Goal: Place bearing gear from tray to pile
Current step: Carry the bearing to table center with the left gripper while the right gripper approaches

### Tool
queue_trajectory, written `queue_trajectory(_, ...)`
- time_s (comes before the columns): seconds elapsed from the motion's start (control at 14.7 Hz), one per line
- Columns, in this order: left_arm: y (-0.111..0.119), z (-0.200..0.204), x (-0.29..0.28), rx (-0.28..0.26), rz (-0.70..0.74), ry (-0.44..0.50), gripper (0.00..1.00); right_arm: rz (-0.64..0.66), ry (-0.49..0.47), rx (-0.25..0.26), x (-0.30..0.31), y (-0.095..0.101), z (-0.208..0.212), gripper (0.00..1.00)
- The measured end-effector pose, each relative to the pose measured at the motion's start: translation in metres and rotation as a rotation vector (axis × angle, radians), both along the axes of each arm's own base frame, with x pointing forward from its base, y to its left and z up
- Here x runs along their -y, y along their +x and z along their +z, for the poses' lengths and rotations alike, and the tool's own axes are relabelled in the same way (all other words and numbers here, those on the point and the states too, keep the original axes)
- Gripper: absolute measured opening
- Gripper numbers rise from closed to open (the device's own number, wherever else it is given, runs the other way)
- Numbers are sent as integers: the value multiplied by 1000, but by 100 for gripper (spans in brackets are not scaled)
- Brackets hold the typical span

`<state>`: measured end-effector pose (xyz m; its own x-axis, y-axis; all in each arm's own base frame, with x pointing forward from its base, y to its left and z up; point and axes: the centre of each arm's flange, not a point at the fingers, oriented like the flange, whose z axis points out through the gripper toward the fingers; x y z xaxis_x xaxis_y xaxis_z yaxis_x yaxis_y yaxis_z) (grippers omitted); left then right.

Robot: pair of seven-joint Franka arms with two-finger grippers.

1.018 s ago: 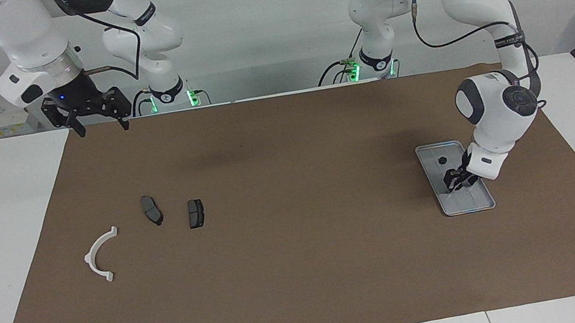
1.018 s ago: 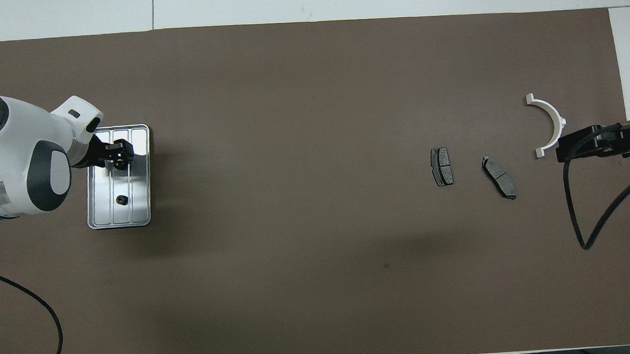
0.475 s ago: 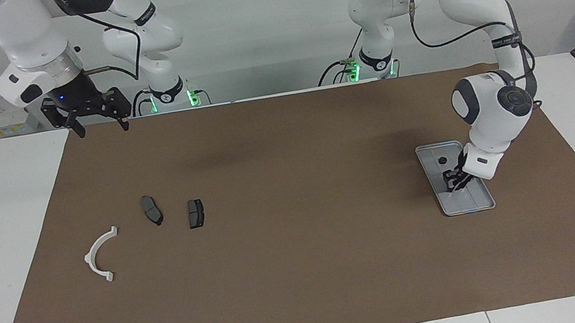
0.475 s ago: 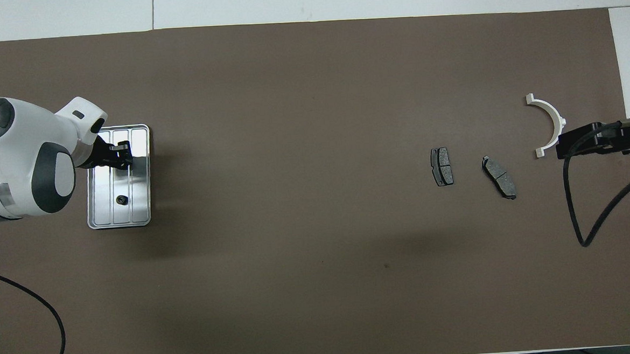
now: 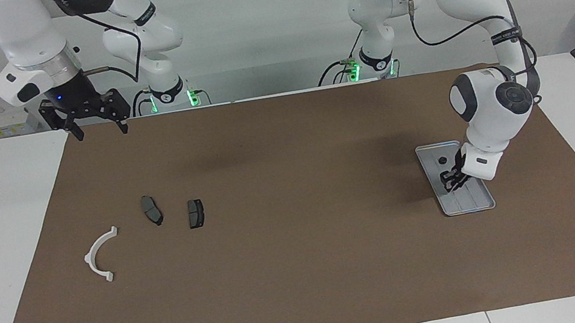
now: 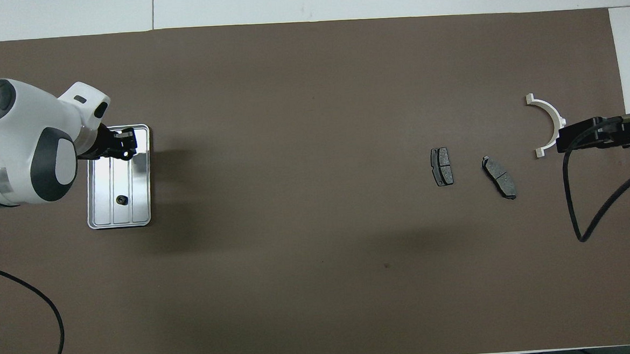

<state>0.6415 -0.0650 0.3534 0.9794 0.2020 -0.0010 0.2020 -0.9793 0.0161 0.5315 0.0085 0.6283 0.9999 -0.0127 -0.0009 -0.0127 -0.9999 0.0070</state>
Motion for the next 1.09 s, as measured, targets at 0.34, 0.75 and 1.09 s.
queue_trajectory(0.34,-14,46,184,23,122,-20,35,47,0,-1,1,0,0,100)
queue_trajectory(0.75,-62,8,334,5,151,-32,35,54,0,-3,3,0,-1,100)
queue_trajectory(1.09,-75,-42,327,14,154,-36,35,54,1,-16,3,0,-8,100)
